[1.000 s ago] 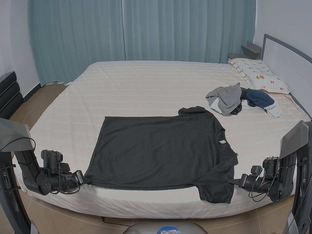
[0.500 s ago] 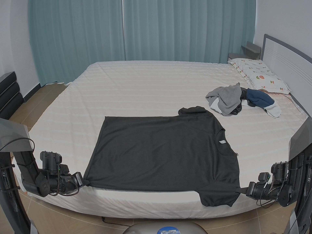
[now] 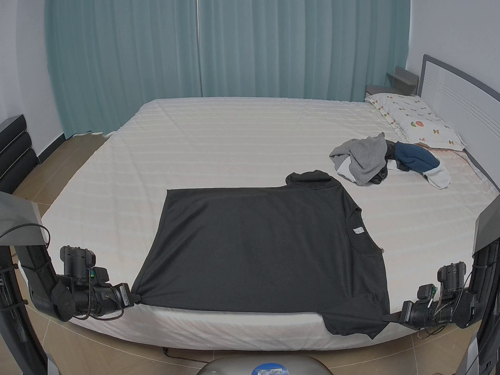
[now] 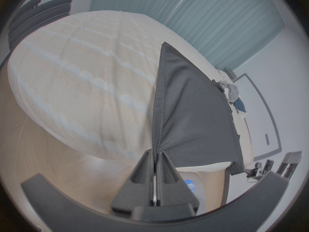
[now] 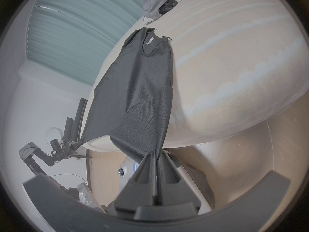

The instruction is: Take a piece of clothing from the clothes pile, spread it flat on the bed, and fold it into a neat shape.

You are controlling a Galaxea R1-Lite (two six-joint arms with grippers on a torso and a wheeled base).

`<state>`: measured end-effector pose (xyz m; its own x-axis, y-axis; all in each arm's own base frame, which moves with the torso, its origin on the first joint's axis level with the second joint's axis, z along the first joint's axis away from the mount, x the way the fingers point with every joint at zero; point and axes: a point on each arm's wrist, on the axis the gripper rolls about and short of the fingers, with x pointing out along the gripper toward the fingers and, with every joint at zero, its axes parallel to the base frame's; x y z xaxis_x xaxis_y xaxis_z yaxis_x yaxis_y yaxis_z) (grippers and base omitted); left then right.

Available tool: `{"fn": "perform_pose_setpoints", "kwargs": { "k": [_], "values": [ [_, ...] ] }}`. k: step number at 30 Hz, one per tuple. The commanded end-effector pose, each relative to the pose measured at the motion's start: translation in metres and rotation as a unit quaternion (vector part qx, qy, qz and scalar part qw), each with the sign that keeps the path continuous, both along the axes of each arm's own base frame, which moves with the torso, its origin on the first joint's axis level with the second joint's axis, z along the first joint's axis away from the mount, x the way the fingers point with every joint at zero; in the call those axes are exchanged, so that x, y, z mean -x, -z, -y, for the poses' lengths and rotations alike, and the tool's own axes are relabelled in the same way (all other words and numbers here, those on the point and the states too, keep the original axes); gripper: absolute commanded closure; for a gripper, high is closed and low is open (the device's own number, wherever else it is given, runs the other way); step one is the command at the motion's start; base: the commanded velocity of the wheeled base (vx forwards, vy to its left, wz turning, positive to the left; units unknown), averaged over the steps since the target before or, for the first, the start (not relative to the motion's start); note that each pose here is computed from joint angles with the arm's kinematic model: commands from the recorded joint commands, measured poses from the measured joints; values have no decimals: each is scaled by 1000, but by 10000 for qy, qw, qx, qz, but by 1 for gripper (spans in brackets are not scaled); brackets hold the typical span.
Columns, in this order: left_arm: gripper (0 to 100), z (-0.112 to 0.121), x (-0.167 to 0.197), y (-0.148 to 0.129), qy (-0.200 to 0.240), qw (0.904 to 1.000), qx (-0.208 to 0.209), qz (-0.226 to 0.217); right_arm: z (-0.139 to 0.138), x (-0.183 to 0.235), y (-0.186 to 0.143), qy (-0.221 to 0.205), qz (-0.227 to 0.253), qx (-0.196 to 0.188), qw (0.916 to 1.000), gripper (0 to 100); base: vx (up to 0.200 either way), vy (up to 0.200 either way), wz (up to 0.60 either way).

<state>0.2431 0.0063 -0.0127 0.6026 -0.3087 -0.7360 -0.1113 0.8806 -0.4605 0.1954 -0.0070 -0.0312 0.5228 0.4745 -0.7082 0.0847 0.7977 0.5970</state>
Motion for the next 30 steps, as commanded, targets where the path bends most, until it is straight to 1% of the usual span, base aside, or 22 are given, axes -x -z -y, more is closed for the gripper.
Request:
{"fn": "perform_pose_setpoints", "kwargs": {
  "k": [1, 5, 6, 7, 8, 15, 17, 18, 19, 20, 24, 27, 30],
  "values": [
    [100, 0, 9, 3, 78, 9997, -193, -108, 1, 7, -8, 0, 27, 113, 9999, 100, 0, 0, 0],
    [100, 1, 14, 5, 183, 9986, -460, -165, 2, 9, -10, 39, -14, 304, 9995, 100, 0, 0, 0],
    [100, 1, 14, 5, 183, 9986, -460, -165, 2, 9, -10, 39, -14, 304, 9995, 100, 0, 0, 0],
    [100, 1, 19, 6, 299, 9974, -614, -208, 2, 11, -12, 74, -41, 370, 9993, 100, 0, 0, 0],
    [100, 1, 21, 7, 359, 9968, -682, -223, 2, 11, -13, 86, -51, 388, 9992, 100, 0, 0, 0],
    [100, 1, 33, 7, 653, 9936, -877, -275, 2, 17, -20, 28, -125, 461, 9989, 100, 0, 0, 0],
    [100, 2, 37, 7, 752, 9918, -991, -278, 1, 21, -21, -25, -192, 556, 9983, 100, 0, 0, 0],
    [100, 2, 38, 7, 783, 9907, -1078, -291, 2, 23, -21, -48, -259, 667, 9974, 100, 0, 0, 0],
    [100, 2, 38, 7, 783, 9907, -1078, -291, 2, 23, -21, -48, -259, 667, 9974, 100, 0, 0, 0],
    [100, 3, 40, 7, 818, 9894, -1168, -291, 2, 25, -22, -92, -285, 786, 9965, 100, 0, 0, 0],
    [100, 3, 43, 5, 848, 9884, -1226, -283, 1, 28, -23, -149, -343, 827, 9959, 100, 0, 0, 0],
    [100, 3, 49, 5, 1033, 9852, -1335, -306, 0, 31, -26, -172, -383, 843, 9956, 100, 0, 0, 0],
    [100, 4, 51, 5, 1093, 9840, -1367, -325, 0, 32, -29, -189, -358, 856, 9955, 100, 0, 0, 0]
  ]
}}
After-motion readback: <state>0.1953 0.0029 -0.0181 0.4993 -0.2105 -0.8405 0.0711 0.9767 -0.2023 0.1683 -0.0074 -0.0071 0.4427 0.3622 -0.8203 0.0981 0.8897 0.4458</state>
